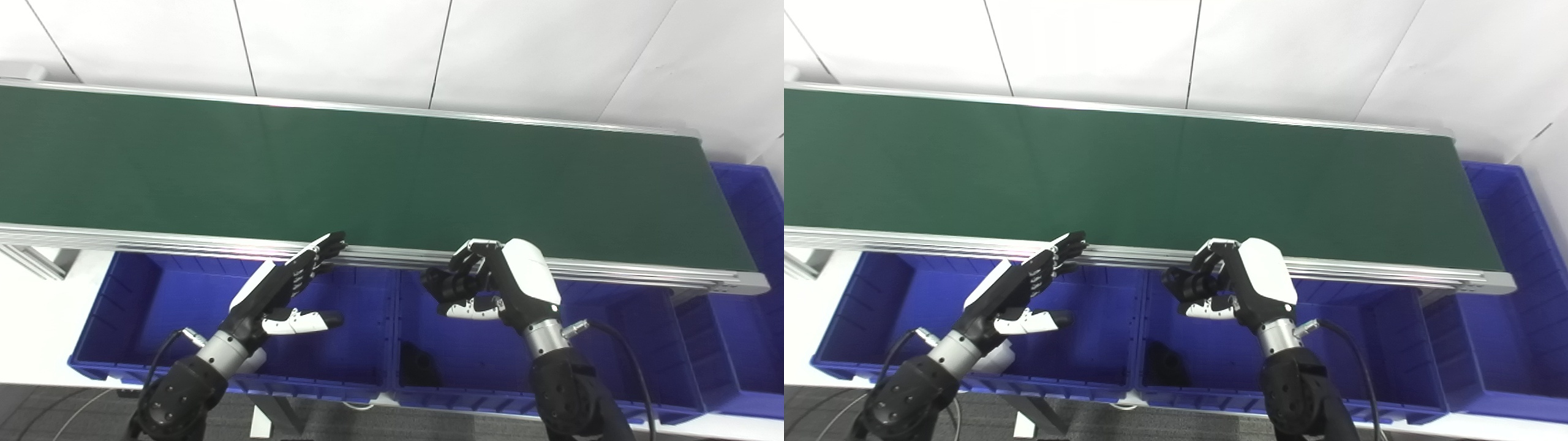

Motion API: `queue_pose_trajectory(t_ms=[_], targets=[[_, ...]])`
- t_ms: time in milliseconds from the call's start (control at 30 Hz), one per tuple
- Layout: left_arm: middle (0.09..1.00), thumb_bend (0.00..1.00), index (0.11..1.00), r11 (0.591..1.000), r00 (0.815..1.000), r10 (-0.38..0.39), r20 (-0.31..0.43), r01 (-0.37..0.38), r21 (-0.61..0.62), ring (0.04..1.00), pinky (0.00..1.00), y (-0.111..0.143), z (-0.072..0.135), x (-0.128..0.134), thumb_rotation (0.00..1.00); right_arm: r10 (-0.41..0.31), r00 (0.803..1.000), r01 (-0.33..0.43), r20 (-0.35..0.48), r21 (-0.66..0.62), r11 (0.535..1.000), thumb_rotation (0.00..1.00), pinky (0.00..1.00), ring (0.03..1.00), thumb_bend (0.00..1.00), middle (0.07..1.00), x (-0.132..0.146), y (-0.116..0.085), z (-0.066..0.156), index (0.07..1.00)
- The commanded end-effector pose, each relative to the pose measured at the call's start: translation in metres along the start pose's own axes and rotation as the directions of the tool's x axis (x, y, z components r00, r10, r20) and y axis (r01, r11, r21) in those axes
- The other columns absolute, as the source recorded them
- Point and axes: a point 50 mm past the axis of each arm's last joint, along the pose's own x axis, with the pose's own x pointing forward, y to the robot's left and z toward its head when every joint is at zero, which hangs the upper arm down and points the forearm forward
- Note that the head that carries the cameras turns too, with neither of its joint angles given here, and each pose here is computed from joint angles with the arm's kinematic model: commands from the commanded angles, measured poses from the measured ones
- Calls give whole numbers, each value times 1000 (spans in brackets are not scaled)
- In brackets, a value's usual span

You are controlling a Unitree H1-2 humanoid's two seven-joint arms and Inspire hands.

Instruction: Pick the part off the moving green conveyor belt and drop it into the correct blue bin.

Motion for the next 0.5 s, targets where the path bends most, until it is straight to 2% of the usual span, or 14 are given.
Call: queue_pose_trajectory(t_ms=[0, 33, 267, 433, 467], targets=[[965, 779, 954, 1000, 999, -2, 42, 2, -7, 963, 885, 4, 10, 1, 458, -45, 999, 45, 10, 3, 999, 0, 216, 291, 527, 475, 3, 3, 2, 490], [970, 779, 958, 1000, 999, -1, 39, 2, -13, 968, 884, 4, 10, 0, 453, -47, 999, 47, 2, -4, 999, 0, 195, 269, 528, 473, 4, 7, -1, 489], [962, 784, 956, 1000, 1000, -3, 29, 4, -9, 952, 874, 4, 11, -4, 446, -15, 996, 8, -90, -79, 997, 0, 206, 285, 526, 475, 5, 29, -13, 491], [973, 774, 966, 998, 999, -51, 18, 51, 37, 948, 863, 6, 12, -4, 452, -5, 986, -16, -164, -125, 992, 3, 273, 370, 524, 484, 3, 38, -16, 494], [968, 781, 964, 997, 998, -58, 16, 57, 47, 945, 865, 6, 12, -4, 452, 1, 984, -22, -179, -119, 993, 1, 289, 388, 538, 485, 1, 38, -15, 626]])
